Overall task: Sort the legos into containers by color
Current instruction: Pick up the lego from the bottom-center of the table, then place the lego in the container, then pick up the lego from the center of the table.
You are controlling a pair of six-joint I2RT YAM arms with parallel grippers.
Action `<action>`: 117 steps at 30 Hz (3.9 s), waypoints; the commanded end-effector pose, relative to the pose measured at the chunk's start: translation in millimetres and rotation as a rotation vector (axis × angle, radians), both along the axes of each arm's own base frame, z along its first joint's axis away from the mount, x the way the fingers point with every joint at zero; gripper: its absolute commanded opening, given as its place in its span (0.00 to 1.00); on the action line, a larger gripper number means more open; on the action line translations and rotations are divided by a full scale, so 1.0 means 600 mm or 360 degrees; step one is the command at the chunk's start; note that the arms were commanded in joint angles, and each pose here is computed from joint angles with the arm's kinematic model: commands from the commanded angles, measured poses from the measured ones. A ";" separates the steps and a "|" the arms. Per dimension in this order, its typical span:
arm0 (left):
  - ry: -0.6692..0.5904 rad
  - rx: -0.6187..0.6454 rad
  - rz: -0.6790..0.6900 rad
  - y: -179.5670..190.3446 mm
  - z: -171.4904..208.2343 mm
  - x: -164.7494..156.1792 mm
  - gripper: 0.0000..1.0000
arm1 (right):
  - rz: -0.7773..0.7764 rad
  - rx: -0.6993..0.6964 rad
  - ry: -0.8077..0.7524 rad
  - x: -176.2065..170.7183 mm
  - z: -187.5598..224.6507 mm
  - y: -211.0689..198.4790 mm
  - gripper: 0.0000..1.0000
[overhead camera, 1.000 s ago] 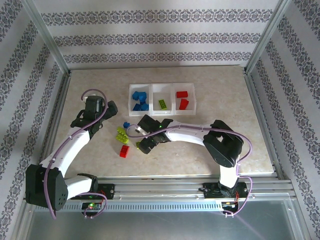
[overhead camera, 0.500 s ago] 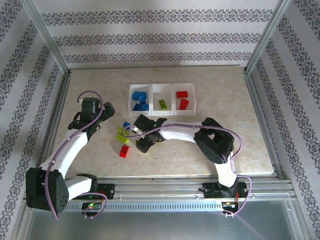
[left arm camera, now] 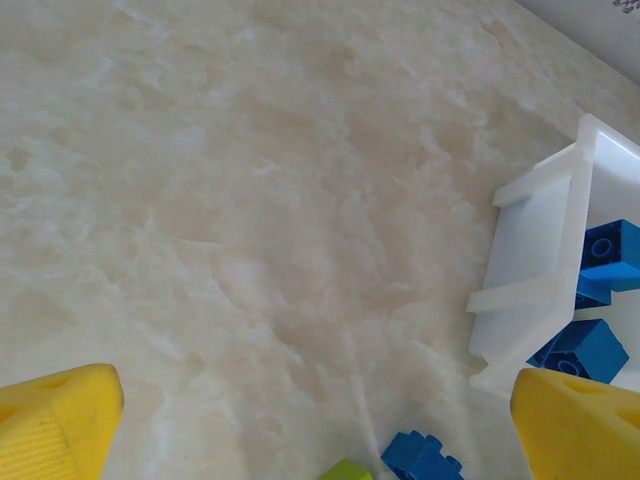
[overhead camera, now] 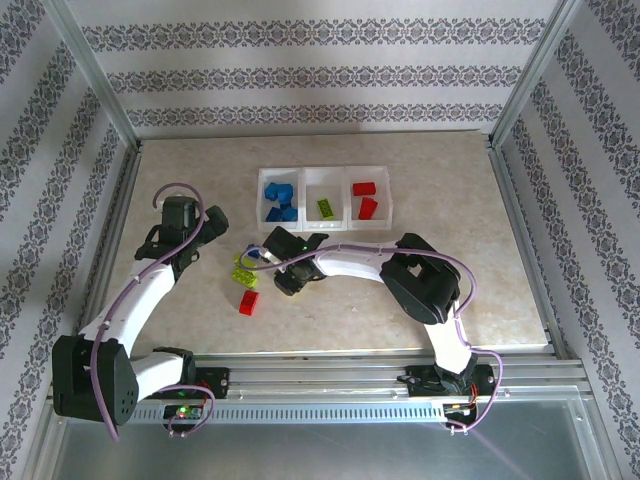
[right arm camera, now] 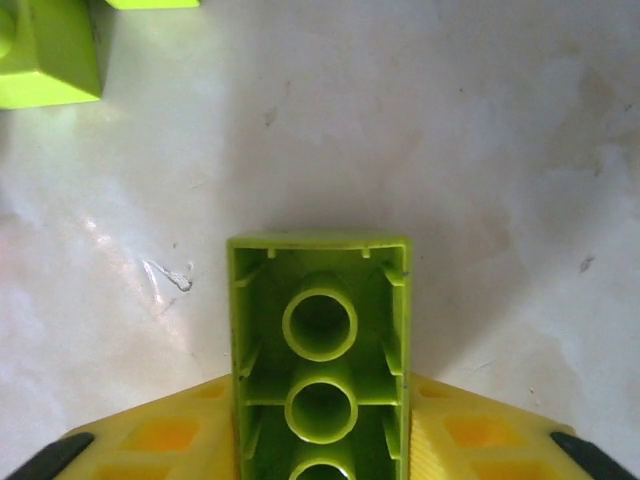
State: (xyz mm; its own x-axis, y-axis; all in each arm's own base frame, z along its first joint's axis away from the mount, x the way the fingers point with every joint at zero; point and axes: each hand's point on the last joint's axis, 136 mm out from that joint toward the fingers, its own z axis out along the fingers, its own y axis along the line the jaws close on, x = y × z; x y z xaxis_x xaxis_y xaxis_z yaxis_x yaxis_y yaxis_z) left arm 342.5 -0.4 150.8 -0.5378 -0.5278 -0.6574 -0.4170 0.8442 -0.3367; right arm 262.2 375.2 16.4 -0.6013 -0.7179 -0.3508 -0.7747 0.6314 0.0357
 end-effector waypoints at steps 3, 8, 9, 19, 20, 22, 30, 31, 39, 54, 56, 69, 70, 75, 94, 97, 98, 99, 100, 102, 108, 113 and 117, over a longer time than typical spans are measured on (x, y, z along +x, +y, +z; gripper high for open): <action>0.0021 0.0003 0.0019 0.009 -0.002 -0.010 1.00 | -0.0100 0.0040 -0.0041 0.015 0.025 -0.014 0.29; 0.0025 0.0006 0.0015 0.011 0.000 -0.010 1.00 | -0.0247 0.0155 -0.0184 0.058 0.093 -0.034 0.23; 0.0025 0.0005 0.0014 0.011 0.001 -0.010 1.00 | -0.0281 0.0173 -0.0218 0.070 0.107 -0.039 0.21; 0.0022 -0.0018 0.0024 0.010 -0.001 -0.012 1.00 | -0.0801 0.0395 -0.0486 0.223 0.233 -0.100 0.18; 0.0021 -0.0017 0.0023 0.010 0.000 -0.012 1.00 | -0.0844 0.0408 -0.0494 0.237 0.237 -0.105 0.18; 0.0022 -0.0011 0.0024 0.011 0.002 -0.012 1.00 | -0.0896 0.0422 -0.0496 0.259 0.239 -0.110 0.18; 0.0020 -0.0021 0.0016 0.011 0.003 -0.013 1.00 | -0.1088 0.0399 -0.0432 0.331 0.208 -0.133 0.19; 0.0020 -0.0024 0.0017 0.011 0.003 -0.013 1.00 | -0.1097 0.0408 -0.0417 0.338 0.204 -0.134 0.19; 0.0030 -0.0028 0.0012 0.010 0.001 -0.014 1.00 | -0.1131 0.0402 -0.0349 0.371 0.165 -0.136 0.23; 0.0052 -0.0031 0.0005 0.010 -0.003 -0.018 1.00 | -0.1153 0.0389 -0.0199 0.385 0.095 -0.138 0.34; 0.0053 -0.0033 0.0003 0.009 -0.003 -0.018 1.00 | -0.1156 0.0384 -0.0200 0.387 0.094 -0.140 0.40; 0.0049 -0.0054 -0.0025 0.003 0.000 -0.016 1.00 | -0.1143 0.0413 -0.0254 0.388 0.127 -0.148 0.47; 0.0049 -0.0057 -0.0032 0.002 0.000 -0.016 1.00 | -0.1140 0.0422 -0.0264 0.387 0.134 -0.148 0.47; 0.0058 -0.0070 -0.0067 -0.005 -0.001 -0.015 1.00 | -0.1122 0.0473 -0.0315 0.379 0.168 -0.150 0.48; 0.0293 -0.0079 -0.0411 -0.072 -0.035 -0.024 0.94 | -0.1064 0.0524 -0.0520 0.313 0.245 -0.158 0.84; 0.0395 -0.0013 -0.0511 -0.090 -0.049 -0.026 0.94 | -0.1085 0.0516 -0.0567 0.302 0.255 -0.168 0.98; 0.0426 0.0011 -0.0544 -0.096 -0.054 -0.027 0.94 | -0.1094 0.0510 -0.0587 0.298 0.259 -0.173 0.98; 0.0460 0.0033 -0.0577 -0.102 -0.059 -0.028 0.93 | -0.1106 0.0503 -0.0605 0.294 0.260 -0.177 0.98; 0.0486 0.0048 -0.0604 -0.107 -0.064 -0.028 0.93 | -0.1118 0.0500 -0.0621 0.292 0.262 -0.182 0.98; 0.0543 0.0072 -0.0657 -0.119 -0.075 -0.026 0.91 | -0.1142 0.0500 -0.0653 0.286 0.267 -0.190 0.98; 0.0695 0.0125 -0.0858 -0.162 -0.107 -0.020 0.84 | -0.1188 0.0508 -0.0707 0.273 0.274 -0.206 0.98; 0.0802 0.0267 -0.0985 -0.184 -0.130 -0.009 0.80 | -0.1210 0.0510 -0.0727 0.266 0.278 -0.213 0.98; 0.0876 0.0316 -0.1044 -0.191 -0.146 -0.001 0.79 | -0.1227 0.0509 -0.0742 0.264 0.282 -0.219 0.98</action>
